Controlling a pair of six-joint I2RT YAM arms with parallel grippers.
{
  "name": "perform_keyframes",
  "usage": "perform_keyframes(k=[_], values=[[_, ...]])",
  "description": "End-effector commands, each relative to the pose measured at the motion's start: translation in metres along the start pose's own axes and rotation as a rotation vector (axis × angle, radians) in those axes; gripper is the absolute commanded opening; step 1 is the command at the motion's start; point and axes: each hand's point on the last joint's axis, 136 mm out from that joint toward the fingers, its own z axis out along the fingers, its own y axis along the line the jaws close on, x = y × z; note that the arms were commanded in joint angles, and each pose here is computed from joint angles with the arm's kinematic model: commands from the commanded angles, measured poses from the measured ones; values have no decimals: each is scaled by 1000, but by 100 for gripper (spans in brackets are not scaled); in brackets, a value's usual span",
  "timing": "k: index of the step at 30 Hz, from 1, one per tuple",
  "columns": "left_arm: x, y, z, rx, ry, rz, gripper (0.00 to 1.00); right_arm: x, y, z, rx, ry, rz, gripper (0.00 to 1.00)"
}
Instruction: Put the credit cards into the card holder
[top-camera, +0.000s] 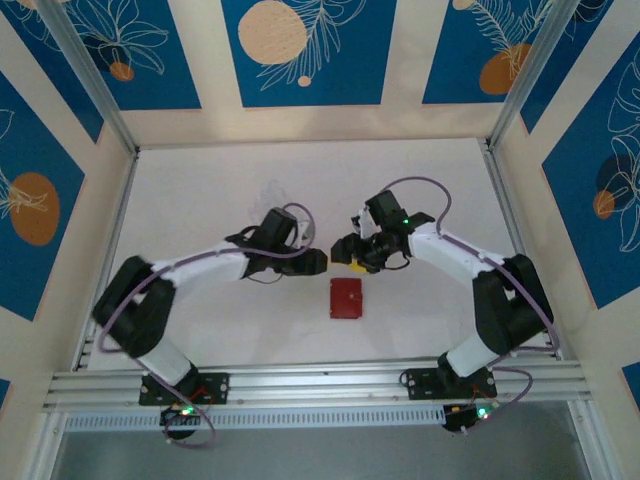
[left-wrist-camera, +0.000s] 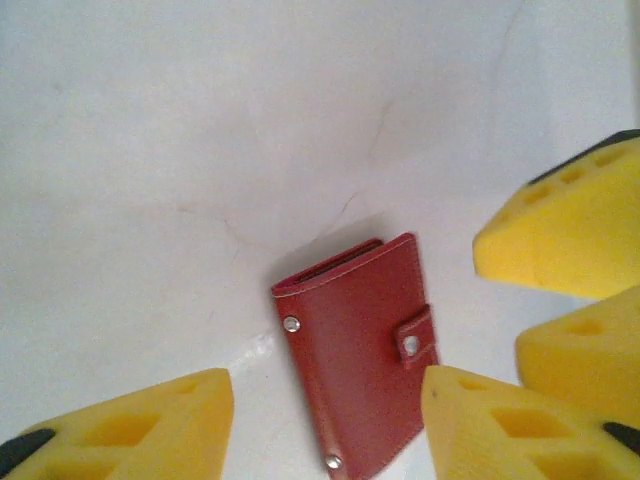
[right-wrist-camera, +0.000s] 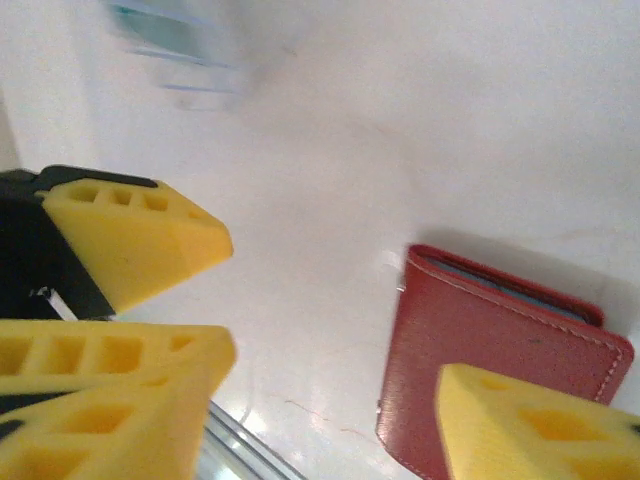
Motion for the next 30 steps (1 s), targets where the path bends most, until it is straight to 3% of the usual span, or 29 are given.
perform_keyframes(k=[1, 3, 4, 10, 18, 21, 24, 30], values=[[-5, 15, -35, -41, -86, 13, 70, -12, 13, -29, 26, -108, -85, 84], [-7, 18, -54, -45, -120, 30, 89, -16, 10, -42, 58, -155, -90, 98], [-8, 19, -63, -52, -131, 36, 100, -18, 7, -49, 72, -180, -87, 99], [-30, 41, -126, -172, -319, 64, 100, -37, -22, -95, 202, -366, -57, 99], [-63, 156, -187, -714, -602, -27, 100, -59, -110, -152, 580, -691, 86, 99], [-73, 175, -203, -831, -763, 23, 100, -62, -130, -162, 582, -832, 79, 99], [-71, 191, -214, -931, -882, 86, 100, -71, -137, -161, 561, -901, -54, 99], [-84, 209, -225, -1106, -889, 212, 100, -80, -152, -147, 609, -961, -260, 99]])
